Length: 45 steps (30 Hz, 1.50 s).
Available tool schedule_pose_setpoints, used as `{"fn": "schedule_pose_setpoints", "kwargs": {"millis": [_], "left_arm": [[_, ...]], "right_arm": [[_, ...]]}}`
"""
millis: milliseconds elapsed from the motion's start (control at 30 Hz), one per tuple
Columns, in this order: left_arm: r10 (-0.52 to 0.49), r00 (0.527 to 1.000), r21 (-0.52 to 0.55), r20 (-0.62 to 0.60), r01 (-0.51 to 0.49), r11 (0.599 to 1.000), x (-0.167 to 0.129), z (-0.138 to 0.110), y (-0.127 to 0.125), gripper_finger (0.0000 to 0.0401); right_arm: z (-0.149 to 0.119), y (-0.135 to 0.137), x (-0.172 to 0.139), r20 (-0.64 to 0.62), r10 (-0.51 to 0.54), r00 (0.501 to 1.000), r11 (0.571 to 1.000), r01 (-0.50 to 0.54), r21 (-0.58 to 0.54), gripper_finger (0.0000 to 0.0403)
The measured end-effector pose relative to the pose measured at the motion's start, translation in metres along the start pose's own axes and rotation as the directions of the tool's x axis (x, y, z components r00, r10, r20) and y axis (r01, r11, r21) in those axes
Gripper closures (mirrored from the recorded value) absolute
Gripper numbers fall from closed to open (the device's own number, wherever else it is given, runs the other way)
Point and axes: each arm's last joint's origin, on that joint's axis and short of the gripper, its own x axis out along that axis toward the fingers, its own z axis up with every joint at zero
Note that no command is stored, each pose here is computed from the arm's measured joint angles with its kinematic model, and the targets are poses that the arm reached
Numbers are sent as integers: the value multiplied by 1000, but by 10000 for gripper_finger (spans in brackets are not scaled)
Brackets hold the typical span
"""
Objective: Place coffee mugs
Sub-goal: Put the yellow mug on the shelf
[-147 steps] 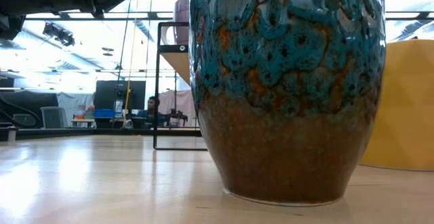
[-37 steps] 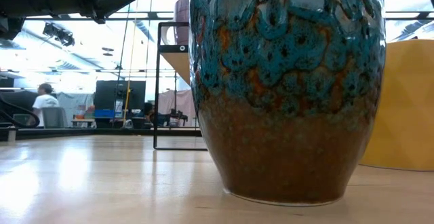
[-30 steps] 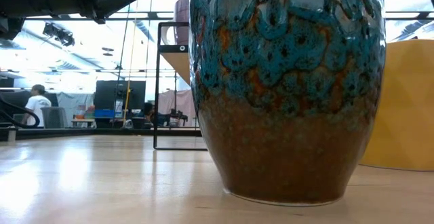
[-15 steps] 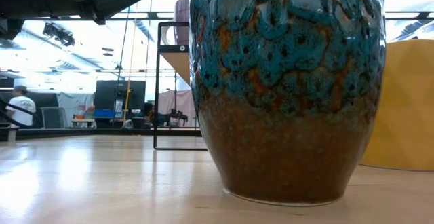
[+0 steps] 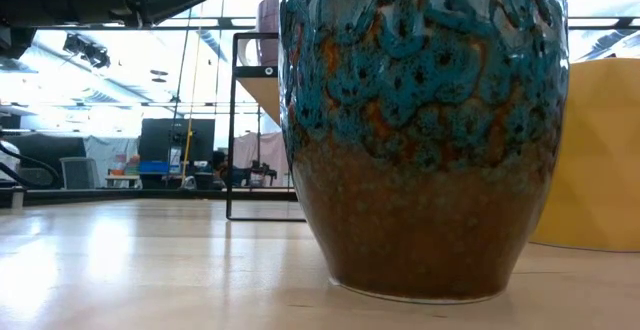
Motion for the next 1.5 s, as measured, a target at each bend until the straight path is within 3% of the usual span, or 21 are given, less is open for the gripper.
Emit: {"fn": "schedule_pose_setpoints", "kwargs": {"millis": [300,500,700,900,1133,1500], "left_arm": [[55,998,106,31,-58,993,0,5,4,259],[58,998,88,36,-61,994,0,6,4,259],[57,998,-37,36,-56,998,0,6,4,259],[53,998,-139,29,-48,989,0,5,4,259],[33,999,-177,-4,-33,984,0,1,2,259],[23,1000,-219,-19,-27,975,0,-1,0,259]], "right_arm": [[-22,67,-8,-32,131,991,987,-127,102,217],[-37,109,34,-168,129,977,991,-125,38,218],[-48,139,69,-271,90,958,996,-85,29,218],[-55,149,92,-383,103,918,991,-61,120,214],[-59,155,100,-406,106,908,981,-29,191,193],[-71,169,138,-478,26,878,994,28,105,208]]}}
